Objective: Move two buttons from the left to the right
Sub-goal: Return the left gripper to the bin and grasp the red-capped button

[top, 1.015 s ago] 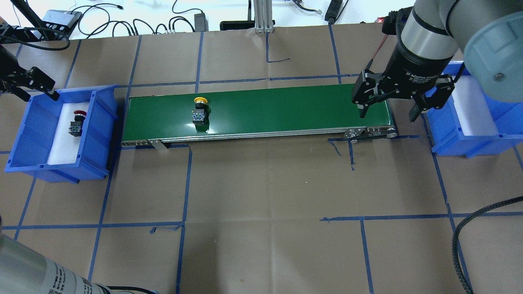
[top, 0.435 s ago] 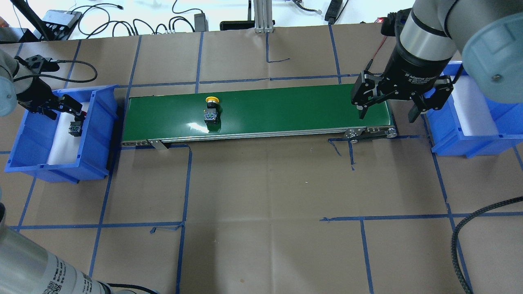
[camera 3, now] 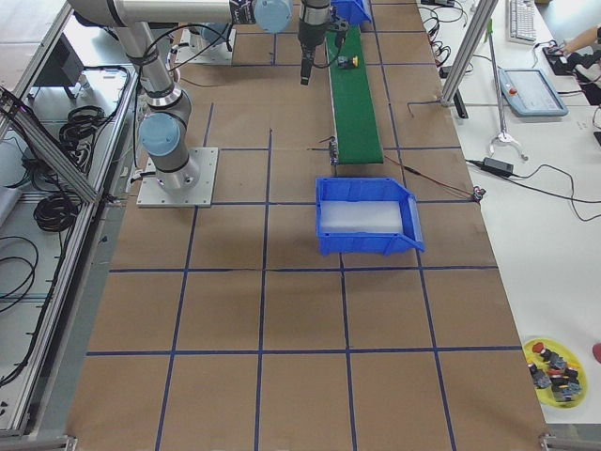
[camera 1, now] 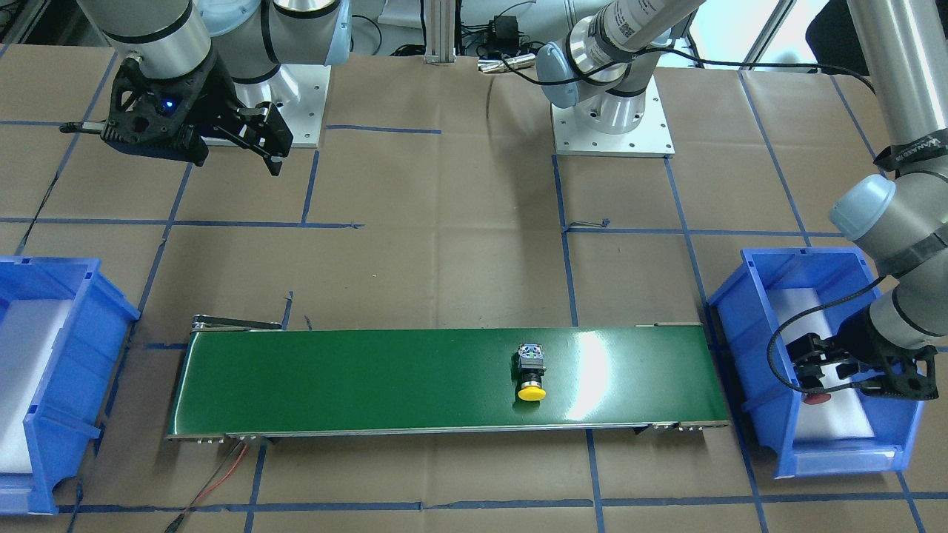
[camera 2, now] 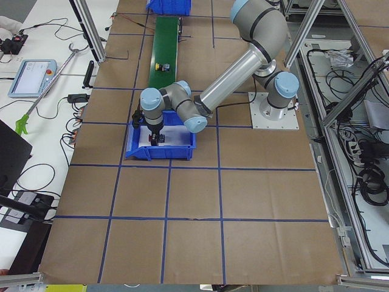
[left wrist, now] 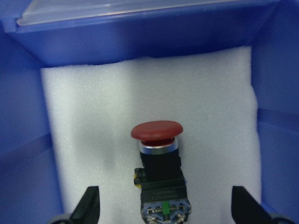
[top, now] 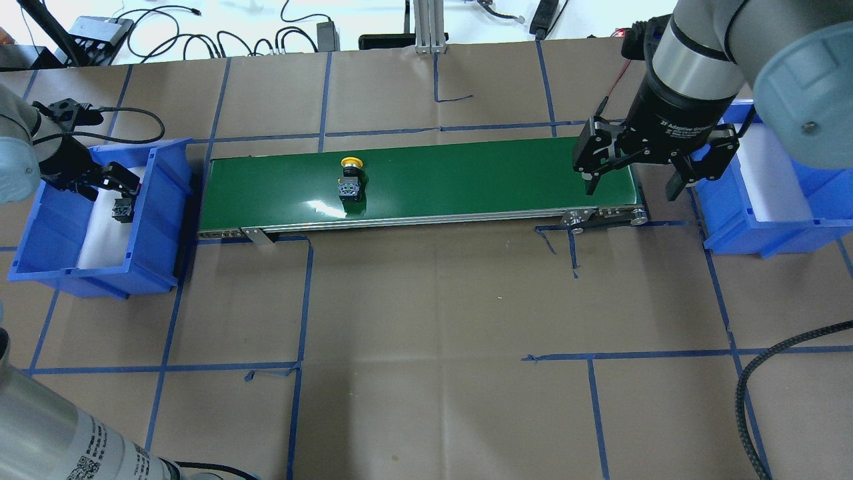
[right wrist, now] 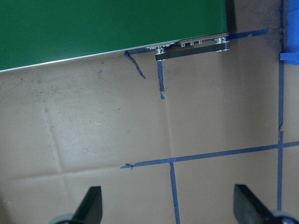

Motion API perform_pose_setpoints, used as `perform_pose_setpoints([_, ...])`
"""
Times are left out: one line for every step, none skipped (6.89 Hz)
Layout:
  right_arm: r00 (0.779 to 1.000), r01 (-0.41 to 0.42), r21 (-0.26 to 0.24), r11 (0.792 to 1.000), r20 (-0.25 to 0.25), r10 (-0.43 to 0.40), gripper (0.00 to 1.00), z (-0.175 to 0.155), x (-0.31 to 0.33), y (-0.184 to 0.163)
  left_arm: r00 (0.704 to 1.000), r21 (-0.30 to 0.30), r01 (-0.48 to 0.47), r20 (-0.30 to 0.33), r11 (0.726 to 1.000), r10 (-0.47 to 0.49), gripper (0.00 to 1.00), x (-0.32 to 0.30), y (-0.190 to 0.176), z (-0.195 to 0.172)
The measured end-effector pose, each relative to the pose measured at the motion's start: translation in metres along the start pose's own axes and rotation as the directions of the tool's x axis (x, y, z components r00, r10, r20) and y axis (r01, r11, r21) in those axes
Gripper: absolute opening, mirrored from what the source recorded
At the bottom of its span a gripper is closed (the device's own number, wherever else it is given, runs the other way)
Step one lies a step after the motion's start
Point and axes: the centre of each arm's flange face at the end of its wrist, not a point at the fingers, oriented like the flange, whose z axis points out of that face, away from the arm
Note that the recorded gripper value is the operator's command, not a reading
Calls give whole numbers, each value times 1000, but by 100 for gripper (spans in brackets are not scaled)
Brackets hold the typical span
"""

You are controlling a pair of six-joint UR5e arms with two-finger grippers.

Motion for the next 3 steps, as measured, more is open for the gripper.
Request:
perform_pose_setpoints([1000,0,0,1000,1,0,100,0,0,0,1000,0,1,0,1000,-1,96,-1,0,5])
perform_pose_setpoints([1000,1,0,1000,1,-1,100,0,0,0,1000,2,1,0,1000,-1,74,-1,-1,6])
perform_pose_setpoints([1000,1,0,1000,0,-1,100,0,0,0,1000,4,0,0,1000,0,51,-1,-1,6])
